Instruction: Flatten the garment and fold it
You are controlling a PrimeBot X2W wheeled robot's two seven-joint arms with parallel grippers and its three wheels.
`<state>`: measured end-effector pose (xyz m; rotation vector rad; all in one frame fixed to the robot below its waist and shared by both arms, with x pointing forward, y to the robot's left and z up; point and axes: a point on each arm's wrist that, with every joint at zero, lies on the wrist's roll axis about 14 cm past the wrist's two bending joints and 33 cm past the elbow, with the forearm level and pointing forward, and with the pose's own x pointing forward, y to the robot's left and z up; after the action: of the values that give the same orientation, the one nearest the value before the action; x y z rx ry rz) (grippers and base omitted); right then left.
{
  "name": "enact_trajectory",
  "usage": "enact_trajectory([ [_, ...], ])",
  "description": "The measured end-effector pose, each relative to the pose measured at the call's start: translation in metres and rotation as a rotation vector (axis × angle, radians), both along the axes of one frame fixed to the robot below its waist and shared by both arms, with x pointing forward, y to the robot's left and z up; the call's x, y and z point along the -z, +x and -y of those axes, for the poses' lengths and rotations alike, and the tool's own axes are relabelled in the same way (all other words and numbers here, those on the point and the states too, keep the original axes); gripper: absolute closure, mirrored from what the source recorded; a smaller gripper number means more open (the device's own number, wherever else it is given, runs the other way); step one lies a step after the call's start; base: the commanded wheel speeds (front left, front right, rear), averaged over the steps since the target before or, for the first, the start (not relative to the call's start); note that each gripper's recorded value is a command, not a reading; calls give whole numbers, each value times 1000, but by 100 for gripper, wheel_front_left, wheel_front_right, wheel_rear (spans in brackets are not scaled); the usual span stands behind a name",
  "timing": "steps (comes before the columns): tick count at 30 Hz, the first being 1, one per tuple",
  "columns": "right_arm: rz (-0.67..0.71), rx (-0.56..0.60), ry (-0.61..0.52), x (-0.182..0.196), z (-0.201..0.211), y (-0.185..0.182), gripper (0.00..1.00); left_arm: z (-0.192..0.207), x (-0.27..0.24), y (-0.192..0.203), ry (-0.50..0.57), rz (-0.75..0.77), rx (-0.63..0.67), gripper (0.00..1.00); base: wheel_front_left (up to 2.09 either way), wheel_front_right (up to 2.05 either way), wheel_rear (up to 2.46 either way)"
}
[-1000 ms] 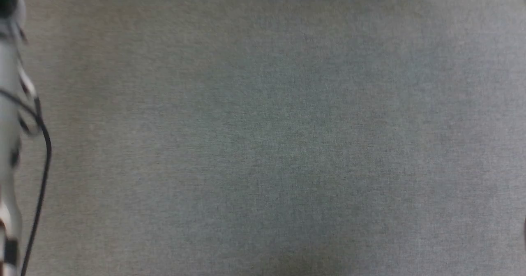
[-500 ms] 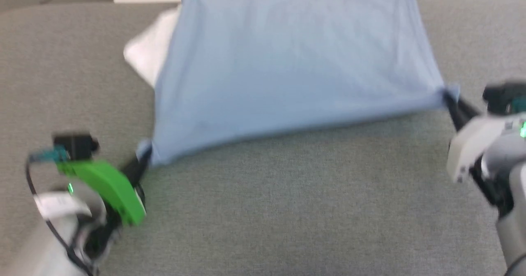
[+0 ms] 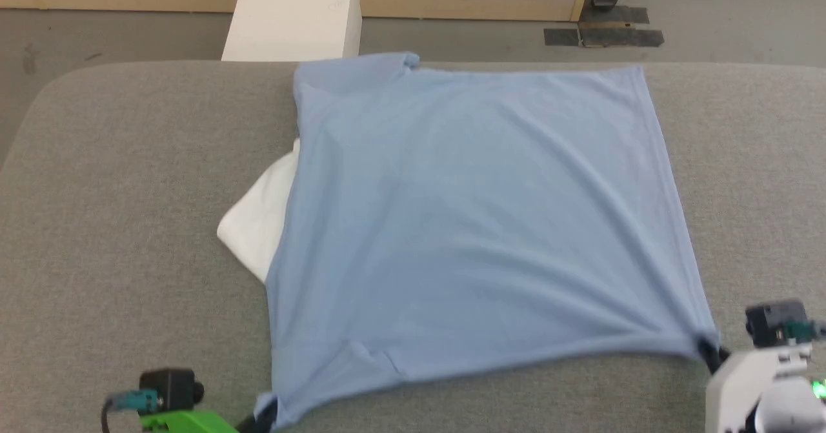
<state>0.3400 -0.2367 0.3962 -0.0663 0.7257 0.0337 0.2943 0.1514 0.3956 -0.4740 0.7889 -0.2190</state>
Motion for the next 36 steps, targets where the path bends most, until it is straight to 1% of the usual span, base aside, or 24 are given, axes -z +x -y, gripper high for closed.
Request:
enact_trajectory([
  [2, -41, 27, 14, 6, 1, -17, 100, 2, 3, -12, -2, -25, -2, 100, 0, 0, 0],
  [4, -50, 52, 24, 7, 3, -26, 100, 5, 6, -20, -9, -43, -3, 100, 0, 0, 0],
  [7, 11, 90, 43, -1, 5, -28, 100, 11, -1, -18, -20, 5, -14, 100, 0, 0, 0],
  [10, 121, 104, 62, -15, 2, -22, 100, 13, -15, -5, 26, 139, -7, 100, 0, 0, 0],
  [12, 203, 106, 61, -24, 2, -17, 100, 13, -30, 11, 75, 276, -13, 100, 0, 0, 0],
  [15, 287, 115, 65, -32, 1, -13, 100, 19, -49, 31, 117, 426, -9, 100, 0, 0, 0],
  [19, 364, 101, 67, -42, -4, -4, 100, 25, -72, 58, 141, 573, -7, 100, 0, 0, 0],
  [25, 426, 67, 43, -59, -2, 27, 100, 34, -97, 99, 169, 706, 63, 100, 0, 0, 0],
  [31, 404, 49, 15, -63, 3, 56, 100, 34, -111, 144, 191, 765, 106, 100, 0, 0, 0],
  [34, 378, 44, 3, -58, 7, 71, 100, 29, -105, 166, 216, 747, 118, 100, 0, 0, 0],
  [36, 345, 43, 3, -51, 8, 82, 100, 25, -94, 179, 225, 703, 130, 100, 0, 0, 0],
])
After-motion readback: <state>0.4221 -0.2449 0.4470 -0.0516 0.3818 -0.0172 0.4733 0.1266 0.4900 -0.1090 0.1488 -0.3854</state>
